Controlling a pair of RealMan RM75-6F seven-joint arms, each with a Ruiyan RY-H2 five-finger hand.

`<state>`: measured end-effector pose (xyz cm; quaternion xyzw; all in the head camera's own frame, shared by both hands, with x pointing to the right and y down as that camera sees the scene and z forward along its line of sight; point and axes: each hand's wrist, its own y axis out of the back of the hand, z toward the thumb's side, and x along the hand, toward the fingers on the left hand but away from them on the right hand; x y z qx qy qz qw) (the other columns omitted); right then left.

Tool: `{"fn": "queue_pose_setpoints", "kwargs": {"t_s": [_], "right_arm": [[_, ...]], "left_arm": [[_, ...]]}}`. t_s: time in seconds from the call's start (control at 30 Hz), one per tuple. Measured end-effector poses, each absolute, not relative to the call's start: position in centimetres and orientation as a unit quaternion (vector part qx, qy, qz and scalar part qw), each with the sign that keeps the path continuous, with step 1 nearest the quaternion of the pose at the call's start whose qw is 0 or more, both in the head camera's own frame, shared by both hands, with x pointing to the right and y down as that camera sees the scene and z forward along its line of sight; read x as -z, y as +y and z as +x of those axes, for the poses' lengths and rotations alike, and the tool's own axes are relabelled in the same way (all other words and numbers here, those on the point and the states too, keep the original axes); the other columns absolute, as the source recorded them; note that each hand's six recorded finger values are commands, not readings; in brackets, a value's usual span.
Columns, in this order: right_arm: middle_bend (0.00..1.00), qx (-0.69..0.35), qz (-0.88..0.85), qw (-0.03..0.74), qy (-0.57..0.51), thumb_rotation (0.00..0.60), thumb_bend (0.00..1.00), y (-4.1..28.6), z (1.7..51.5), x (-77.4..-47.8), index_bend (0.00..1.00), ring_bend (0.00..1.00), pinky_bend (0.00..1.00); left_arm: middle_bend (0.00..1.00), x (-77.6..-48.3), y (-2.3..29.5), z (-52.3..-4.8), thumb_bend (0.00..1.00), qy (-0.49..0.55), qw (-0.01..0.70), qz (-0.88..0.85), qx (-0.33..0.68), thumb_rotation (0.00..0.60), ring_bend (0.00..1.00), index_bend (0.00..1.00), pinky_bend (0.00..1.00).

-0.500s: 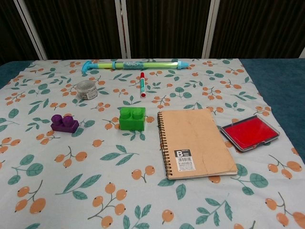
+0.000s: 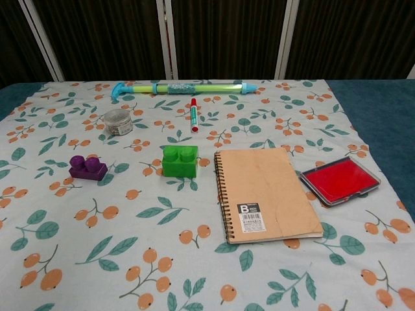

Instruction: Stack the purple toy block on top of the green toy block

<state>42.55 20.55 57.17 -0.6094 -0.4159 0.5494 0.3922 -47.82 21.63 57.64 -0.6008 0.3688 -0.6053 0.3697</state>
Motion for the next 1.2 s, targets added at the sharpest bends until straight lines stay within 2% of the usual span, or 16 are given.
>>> {"fn": "queue_pose_setpoints", "kwargs": {"t_s": [0.37,0.57,0.67,1.0,1.2], "right_arm": [[0.06,-0.545,-0.616,0.39,-0.414,0.6,0.22,20.7,42.2,-57.2,0.02,0.05,0.0],[0.06,-0.546,-0.621,0.385,-0.41,0.6,0.22,20.7,42.2,-57.5,0.02,0.05,0.0],[0.06,-0.546,-0.622,0.384,-0.409,0.6,0.22,20.7,42.1,-57.5,0.02,0.05,0.0],[0.06,-0.551,-0.621,0.383,-0.405,0.6,0.22,20.7,42.1,-57.9,0.02,0.05,0.0],[0.06,-0.556,-0.619,0.378,-0.406,0.6,0.22,20.6,42.5,-58.0,0.02,0.05,0.0]], "left_arm": [[0.16,-58.6,20.3,-47.6,0.1,0.372,0.357,-0.599,0.612,0.6,0.0,0.14,0.0],[0.22,-59.5,17.9,-46.5,0.13,0.358,0.349,-0.604,0.621,0.6,0.0,0.19,0.0],[0.23,-60.1,16.0,-45.5,0.13,0.352,0.349,-0.606,0.623,0.6,0.0,0.18,0.0],[0.28,-64.7,11.1,-38.4,0.14,0.294,0.339,-0.646,0.618,0.6,0.01,0.23,0.0],[0.3,-67.4,10.0,-32.7,0.14,0.261,0.35,-0.654,0.618,0.6,0.03,0.24,0.0]]}}
